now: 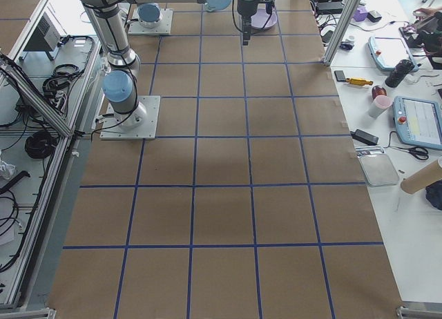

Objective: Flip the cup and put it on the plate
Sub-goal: 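Move the left gripper away from the plate toward the mint-green mug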

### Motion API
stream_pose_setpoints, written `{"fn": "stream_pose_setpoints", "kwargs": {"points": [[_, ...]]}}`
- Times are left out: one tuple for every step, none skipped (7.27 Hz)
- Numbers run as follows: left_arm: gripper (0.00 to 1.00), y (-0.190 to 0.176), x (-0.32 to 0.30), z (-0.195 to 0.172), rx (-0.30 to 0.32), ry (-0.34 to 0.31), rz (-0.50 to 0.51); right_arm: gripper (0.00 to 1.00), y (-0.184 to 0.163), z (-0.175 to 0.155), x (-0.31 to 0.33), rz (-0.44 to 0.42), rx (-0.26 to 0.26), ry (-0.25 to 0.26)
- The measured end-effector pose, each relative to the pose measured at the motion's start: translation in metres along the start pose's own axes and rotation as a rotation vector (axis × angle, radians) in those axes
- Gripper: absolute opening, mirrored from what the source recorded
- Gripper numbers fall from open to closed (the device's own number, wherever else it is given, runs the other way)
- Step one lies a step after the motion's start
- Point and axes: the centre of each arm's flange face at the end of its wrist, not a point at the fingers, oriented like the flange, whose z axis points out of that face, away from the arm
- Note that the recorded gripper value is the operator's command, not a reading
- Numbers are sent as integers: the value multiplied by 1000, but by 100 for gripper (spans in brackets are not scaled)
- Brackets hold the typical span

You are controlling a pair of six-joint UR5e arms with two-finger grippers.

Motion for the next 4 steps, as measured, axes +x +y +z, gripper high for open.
{"fn": "stream_pose_setpoints", "kwargs": {"points": [[100,5,-33,11,-17,22,23,100,0,0,0,0,0,0],[100,12,-73,24,-33,55,34,100,0,0,0,0,0,0],[100,20,-111,39,-46,92,33,100,0,0,0,0,0,0],[100,29,-145,57,-52,145,17,100,0,0,0,0,0,0]]}}
